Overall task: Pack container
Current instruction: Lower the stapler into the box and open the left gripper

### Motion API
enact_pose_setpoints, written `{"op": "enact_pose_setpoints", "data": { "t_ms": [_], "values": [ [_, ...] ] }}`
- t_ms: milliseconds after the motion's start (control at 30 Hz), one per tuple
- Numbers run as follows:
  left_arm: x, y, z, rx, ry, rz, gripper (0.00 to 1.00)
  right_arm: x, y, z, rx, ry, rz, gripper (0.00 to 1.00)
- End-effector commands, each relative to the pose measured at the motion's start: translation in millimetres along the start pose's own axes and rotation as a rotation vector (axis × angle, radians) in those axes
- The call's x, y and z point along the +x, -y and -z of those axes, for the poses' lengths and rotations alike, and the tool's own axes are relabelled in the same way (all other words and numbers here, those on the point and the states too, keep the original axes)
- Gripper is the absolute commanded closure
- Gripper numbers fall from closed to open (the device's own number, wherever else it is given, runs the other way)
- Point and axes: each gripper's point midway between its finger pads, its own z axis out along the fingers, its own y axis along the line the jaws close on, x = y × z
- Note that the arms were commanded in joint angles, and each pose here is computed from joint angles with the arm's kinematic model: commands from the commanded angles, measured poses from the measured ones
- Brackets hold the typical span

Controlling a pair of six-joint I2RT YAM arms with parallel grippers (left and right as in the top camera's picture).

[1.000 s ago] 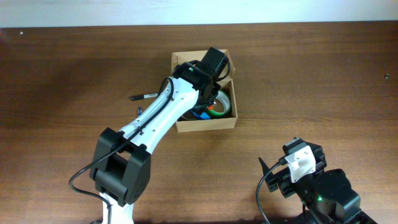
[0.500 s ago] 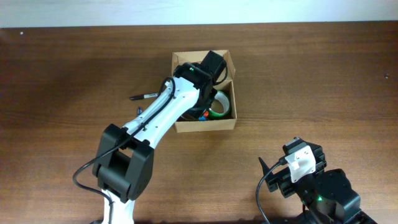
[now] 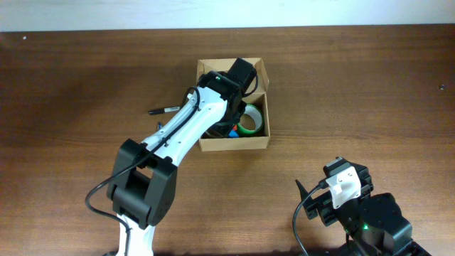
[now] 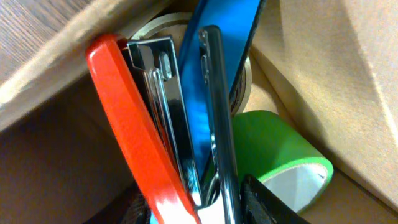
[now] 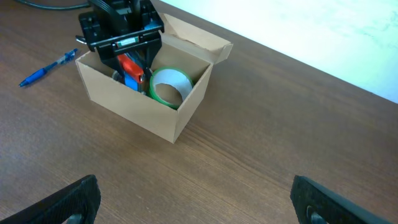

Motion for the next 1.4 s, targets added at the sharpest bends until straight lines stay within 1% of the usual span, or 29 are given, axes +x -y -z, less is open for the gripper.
{"op": "enact_pose_setpoints", "data": {
  "t_ms": [0, 200, 367, 767, 1367],
  "values": [
    [-6, -2, -10, -0.019, 0.019, 0.008, 0.55, 1, 2, 0, 0.010, 0.002, -0.013, 0.01],
    [-3, 2, -6, -0.002, 0.002, 0.009, 0.55, 1, 2, 0, 0.010, 0.002, -0.013, 0.01],
    [2, 11, 3, 0.032, -0.033, 0.011, 0.59, 1, 2, 0, 0.010, 0.002, -0.013, 0.01],
    [13, 23, 14, 0.075, -0.102, 0.006, 0.59, 1, 2, 0, 0.010, 0.002, -0.013, 0.01],
    [10, 31, 22, 0.110, -0.089, -0.146, 0.58, 1, 2, 0, 0.010, 0.002, -0.013, 0.01]
  ]
}}
